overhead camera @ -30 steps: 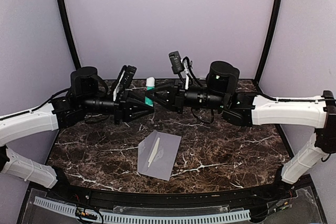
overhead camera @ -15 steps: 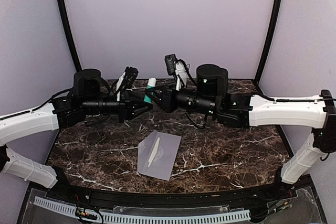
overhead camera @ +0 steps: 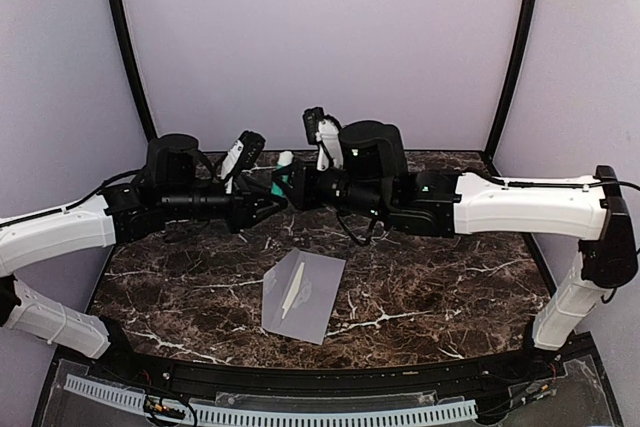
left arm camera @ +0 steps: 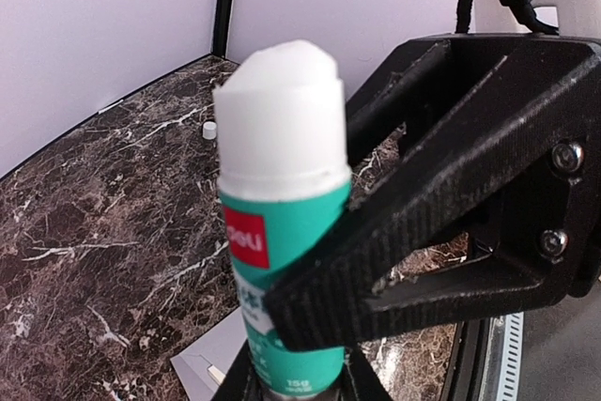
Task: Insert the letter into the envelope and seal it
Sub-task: Unscrew the solid glue.
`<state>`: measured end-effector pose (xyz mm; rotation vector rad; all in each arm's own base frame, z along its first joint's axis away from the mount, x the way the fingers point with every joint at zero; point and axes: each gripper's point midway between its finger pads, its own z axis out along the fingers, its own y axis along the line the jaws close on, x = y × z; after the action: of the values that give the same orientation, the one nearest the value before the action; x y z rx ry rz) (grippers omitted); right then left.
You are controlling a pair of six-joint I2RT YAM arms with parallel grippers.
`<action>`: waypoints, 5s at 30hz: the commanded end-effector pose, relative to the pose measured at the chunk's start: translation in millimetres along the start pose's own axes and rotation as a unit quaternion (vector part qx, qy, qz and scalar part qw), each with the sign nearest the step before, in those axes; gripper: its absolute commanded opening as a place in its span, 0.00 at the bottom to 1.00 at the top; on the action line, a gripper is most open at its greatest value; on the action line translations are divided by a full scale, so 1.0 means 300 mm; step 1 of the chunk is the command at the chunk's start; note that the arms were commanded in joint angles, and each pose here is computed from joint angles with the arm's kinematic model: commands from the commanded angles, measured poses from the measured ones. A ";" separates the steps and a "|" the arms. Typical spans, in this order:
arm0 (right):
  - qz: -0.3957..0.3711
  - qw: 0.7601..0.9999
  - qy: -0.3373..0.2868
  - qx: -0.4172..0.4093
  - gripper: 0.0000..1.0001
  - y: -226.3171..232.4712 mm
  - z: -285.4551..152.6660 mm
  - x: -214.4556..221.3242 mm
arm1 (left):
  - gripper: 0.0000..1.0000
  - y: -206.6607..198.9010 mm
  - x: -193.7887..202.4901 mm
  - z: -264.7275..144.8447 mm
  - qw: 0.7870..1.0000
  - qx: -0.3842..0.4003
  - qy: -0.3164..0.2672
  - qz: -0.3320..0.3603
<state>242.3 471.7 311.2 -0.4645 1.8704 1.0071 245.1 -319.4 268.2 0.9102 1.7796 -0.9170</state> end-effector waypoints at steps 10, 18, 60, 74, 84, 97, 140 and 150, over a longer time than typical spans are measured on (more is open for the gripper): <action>0.014 0.987 -0.032 -0.159 0.70 0.095 -0.200 -0.092 | 0.00 -0.087 -0.137 -0.047 0.996 0.068 -0.062 0.017; -0.057 0.964 -0.051 -0.256 0.82 0.153 -0.318 -0.115 | 0.00 -0.289 -0.125 -0.093 0.960 0.276 -0.050 0.023; -0.084 0.956 -0.029 -0.279 0.04 0.227 -0.243 -0.064 | 0.00 -0.185 -0.135 -0.064 0.985 0.156 -0.064 0.030; -0.054 0.997 0.004 -0.056 0.00 0.138 -0.069 -0.013 | 0.00 0.011 -0.121 -0.051 0.998 -0.020 -0.059 0.012; -0.031 0.999 0.006 -0.022 0.00 0.125 -0.032 -0.002 | 0.00 0.024 -0.110 -0.040 0.998 -0.028 -0.051 0.005; -0.053 0.991 -0.057 -0.110 0.47 0.176 -0.188 -0.062 | 0.00 -0.010 -0.129 -0.052 0.998 0.013 -0.065 -0.007; -0.062 0.940 -0.034 -0.332 0.14 0.264 -0.243 -0.073 | 0.00 -0.312 -0.121 -0.119 0.945 0.322 -0.052 0.019; -0.063 0.962 -0.039 -0.263 0.07 0.241 -0.197 -0.056 | 0.00 -0.142 -0.144 -0.073 0.988 0.138 -0.071 0.019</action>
<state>173.1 457.9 357.1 -0.8794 1.4757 1.4468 182.6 -337.1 321.9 1.1523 1.4889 -1.4214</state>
